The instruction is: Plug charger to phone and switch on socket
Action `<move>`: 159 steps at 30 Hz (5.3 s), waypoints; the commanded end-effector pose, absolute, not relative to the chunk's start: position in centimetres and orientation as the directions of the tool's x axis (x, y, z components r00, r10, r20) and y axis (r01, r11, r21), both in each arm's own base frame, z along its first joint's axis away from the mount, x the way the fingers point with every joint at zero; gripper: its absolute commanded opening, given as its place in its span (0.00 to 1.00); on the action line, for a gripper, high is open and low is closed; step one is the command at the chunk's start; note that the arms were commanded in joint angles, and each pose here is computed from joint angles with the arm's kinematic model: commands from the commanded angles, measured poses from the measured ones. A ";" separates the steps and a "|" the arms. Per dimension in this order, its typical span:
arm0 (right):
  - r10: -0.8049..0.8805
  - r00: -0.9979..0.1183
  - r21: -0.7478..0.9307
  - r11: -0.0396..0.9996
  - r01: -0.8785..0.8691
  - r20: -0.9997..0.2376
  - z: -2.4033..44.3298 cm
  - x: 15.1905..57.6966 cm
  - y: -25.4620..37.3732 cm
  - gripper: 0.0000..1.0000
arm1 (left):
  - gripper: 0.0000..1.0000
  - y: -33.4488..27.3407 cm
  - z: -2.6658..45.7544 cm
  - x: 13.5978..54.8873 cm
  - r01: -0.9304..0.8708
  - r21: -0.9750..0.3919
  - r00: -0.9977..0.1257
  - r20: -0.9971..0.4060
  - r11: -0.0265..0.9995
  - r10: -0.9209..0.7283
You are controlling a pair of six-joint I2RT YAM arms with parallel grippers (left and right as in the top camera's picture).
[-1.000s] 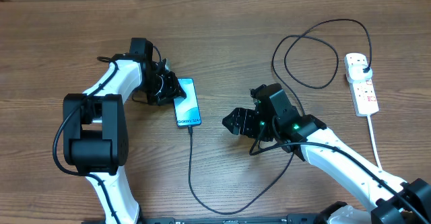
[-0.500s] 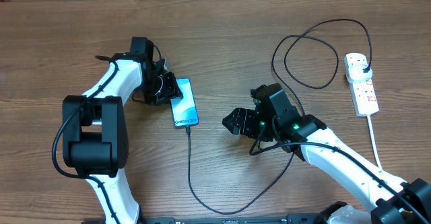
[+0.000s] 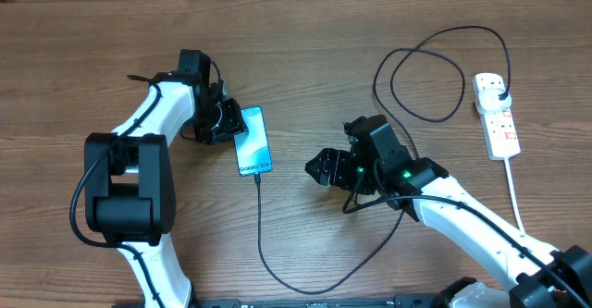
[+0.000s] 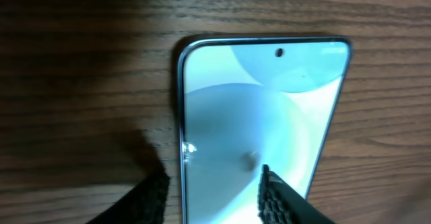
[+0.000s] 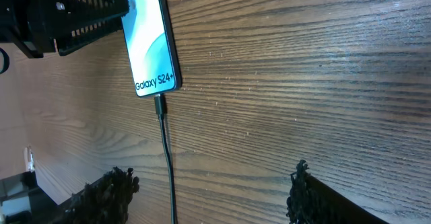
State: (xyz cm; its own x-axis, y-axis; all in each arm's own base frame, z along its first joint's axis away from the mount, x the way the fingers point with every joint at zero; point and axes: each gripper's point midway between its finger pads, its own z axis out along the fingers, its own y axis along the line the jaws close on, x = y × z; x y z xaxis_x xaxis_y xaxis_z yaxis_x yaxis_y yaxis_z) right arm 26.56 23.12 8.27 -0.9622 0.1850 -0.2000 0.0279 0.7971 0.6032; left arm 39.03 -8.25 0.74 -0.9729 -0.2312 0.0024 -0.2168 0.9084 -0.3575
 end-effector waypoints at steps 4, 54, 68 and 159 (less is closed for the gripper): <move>0.091 -0.966 0.594 0.801 -0.074 -0.244 8.2 26.1 23.3 0.75 | 0.36 -6.1 3.3 40.5 -0.250 -0.321 -0.962 -0.026 0.913 -0.273; 0.784 -0.575 0.683 0.554 0.476 -0.235 18.5 33.7 -13.9 0.04 | 1.00 -3.6 32.4 40.5 -0.025 -0.305 -0.776 -0.594 0.952 -0.211; 0.875 -0.474 0.779 0.363 0.511 -0.097 12.3 37.1 -19.2 0.04 | 1.00 -3.6 32.4 40.5 -0.025 -0.305 -0.776 -0.594 0.952 -0.211; 0.912 -0.394 0.762 0.175 0.624 0.113 1.2 41.0 -18.0 0.04 | 0.99 -3.6 32.4 40.5 -0.025 -0.305 -0.776 -0.594 0.952 -0.211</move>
State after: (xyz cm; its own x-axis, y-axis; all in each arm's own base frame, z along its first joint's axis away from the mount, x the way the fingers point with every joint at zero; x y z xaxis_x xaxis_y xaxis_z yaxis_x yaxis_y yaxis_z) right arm 41.45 -19.55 2.26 -0.3786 0.9234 0.0631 0.6007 0.1933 0.7758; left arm 40.25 -3.71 32.21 -0.7819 -0.2268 -0.5808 -0.0360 0.9464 -0.3211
